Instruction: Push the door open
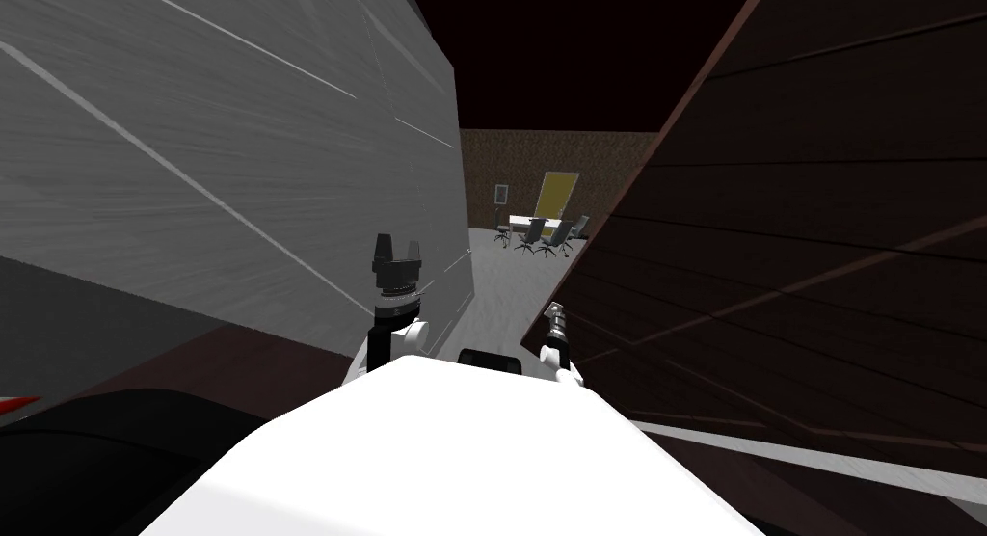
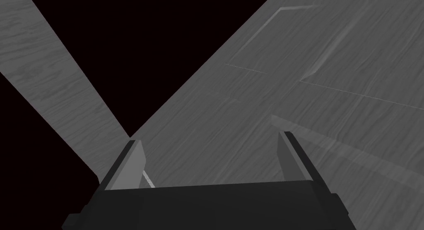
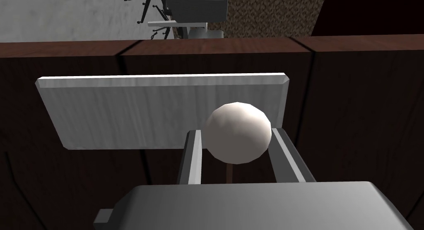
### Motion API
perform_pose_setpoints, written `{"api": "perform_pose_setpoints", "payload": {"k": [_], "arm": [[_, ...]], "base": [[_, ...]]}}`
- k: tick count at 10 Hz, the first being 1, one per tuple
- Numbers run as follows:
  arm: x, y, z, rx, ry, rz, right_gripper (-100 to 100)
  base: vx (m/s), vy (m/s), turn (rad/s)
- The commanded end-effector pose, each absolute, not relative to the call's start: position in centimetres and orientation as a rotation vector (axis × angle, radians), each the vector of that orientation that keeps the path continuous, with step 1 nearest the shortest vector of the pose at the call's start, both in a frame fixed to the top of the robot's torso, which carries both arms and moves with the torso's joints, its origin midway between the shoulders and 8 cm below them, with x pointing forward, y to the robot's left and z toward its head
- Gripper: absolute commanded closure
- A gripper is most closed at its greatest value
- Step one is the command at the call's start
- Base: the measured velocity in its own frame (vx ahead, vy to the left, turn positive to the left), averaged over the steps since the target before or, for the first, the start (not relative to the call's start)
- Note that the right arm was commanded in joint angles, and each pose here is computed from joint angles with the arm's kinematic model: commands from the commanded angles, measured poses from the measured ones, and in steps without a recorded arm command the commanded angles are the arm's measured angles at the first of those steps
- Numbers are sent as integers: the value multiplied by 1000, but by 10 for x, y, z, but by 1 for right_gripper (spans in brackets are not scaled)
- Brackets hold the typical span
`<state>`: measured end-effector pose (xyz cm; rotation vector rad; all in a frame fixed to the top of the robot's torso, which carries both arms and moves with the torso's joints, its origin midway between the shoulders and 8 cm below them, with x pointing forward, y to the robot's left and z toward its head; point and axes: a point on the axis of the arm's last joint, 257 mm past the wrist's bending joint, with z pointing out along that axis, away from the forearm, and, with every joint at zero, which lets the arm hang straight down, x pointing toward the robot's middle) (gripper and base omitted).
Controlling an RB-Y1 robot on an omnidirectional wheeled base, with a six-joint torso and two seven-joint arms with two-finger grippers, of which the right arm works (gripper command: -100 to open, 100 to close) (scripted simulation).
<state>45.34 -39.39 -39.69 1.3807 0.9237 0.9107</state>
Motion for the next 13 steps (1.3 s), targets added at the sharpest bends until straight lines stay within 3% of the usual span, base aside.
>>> {"api": "perform_pose_setpoints", "payload": {"k": [1, 13], "arm": [[451, -415, -390, 1377, 888, 884, 100], [431, -453, -393, 1418, 807, 801, 100]], "base": [[190, 4, -78], [151, 22, -49]]}}
